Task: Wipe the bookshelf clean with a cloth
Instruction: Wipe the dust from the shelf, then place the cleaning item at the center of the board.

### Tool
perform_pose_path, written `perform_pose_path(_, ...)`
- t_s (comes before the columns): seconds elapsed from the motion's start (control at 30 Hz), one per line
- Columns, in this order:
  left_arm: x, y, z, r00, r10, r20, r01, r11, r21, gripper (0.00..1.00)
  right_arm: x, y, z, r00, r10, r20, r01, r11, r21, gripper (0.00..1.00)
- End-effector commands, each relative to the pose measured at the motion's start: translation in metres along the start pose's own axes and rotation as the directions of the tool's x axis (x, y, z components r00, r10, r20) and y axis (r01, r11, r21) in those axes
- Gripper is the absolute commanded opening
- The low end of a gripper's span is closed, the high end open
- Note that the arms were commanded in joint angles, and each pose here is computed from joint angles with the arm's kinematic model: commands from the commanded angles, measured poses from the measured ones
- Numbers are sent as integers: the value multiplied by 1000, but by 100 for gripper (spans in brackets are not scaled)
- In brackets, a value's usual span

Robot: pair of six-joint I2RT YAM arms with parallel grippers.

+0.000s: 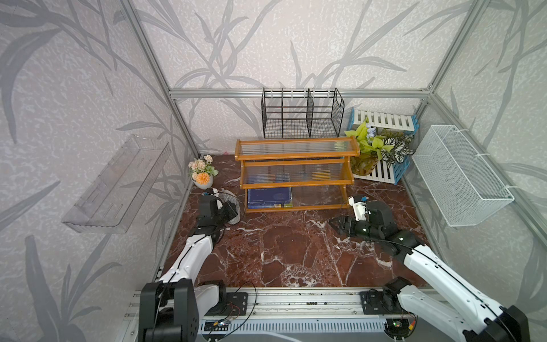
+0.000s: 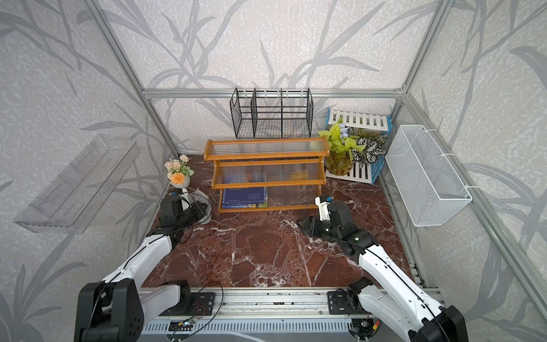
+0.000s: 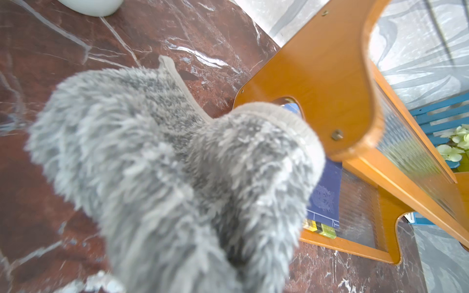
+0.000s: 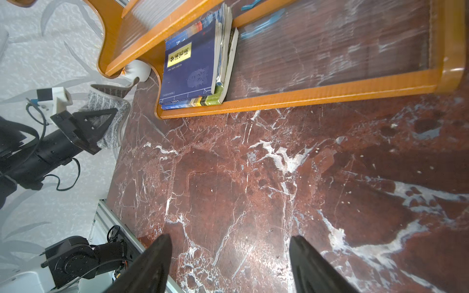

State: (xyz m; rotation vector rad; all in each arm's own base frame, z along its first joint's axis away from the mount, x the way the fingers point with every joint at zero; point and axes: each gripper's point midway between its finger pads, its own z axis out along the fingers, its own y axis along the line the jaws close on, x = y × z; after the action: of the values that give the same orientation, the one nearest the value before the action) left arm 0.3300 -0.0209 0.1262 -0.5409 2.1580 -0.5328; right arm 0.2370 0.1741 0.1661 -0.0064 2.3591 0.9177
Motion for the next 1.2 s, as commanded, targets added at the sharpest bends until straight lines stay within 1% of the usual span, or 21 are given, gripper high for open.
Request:
perform_pose_path(0.0,31,1,-12,998,10,-63,-13,999,-37,8,-8,2,-14,999,0,36,-1,999,34,77)
perform_pose_path(0.13,57,-35,-23,994,63,-88,-60,997,41,8,-10,1,-20,999,-18,39,15,998,61,77)
perform_pose_path(0.33,112,-101,-31,976,156,-153,-128,975,180,8,-15,-4,-27,997,-52,50,46,992,121,78)
perform_pose_path(0.43,148,-136,-34,959,203,-198,-147,954,263,8,-18,-8,-28,996,-58,73,48,989,142,79)
perform_pose_path(0.6,200,-185,-29,925,273,-265,-169,918,359,13,-18,-17,-26,995,-60,77,45,982,183,81)
perform_pose_path(0.77,240,-229,-26,890,334,-310,-171,876,451,16,-18,-26,-27,994,-66,87,46,974,220,82)
perform_pose_path(0.83,257,-238,-22,873,351,-337,-166,865,473,18,-17,-29,-26,994,-66,86,45,972,230,83)
perform_pose_path(0.87,269,-243,-20,863,352,-363,-142,857,495,18,-15,-31,-25,995,-64,82,42,971,237,83)
perform_pose_path(0.93,284,-245,-14,846,362,-392,-136,856,499,18,-14,-35,-23,995,-62,81,40,968,249,84)
perform_pose_path(1.03,299,-233,-4,829,371,-418,-157,872,463,19,-13,-42,-23,994,-61,85,36,962,270,85)
perform_pose_path(1.13,304,-220,1,823,373,-429,-179,886,427,22,-11,-48,-23,994,-62,86,35,956,293,86)
perform_pose_path(1.17,305,-216,2,823,375,-427,-191,890,414,24,-11,-49,-22,994,-62,87,33,954,297,87)
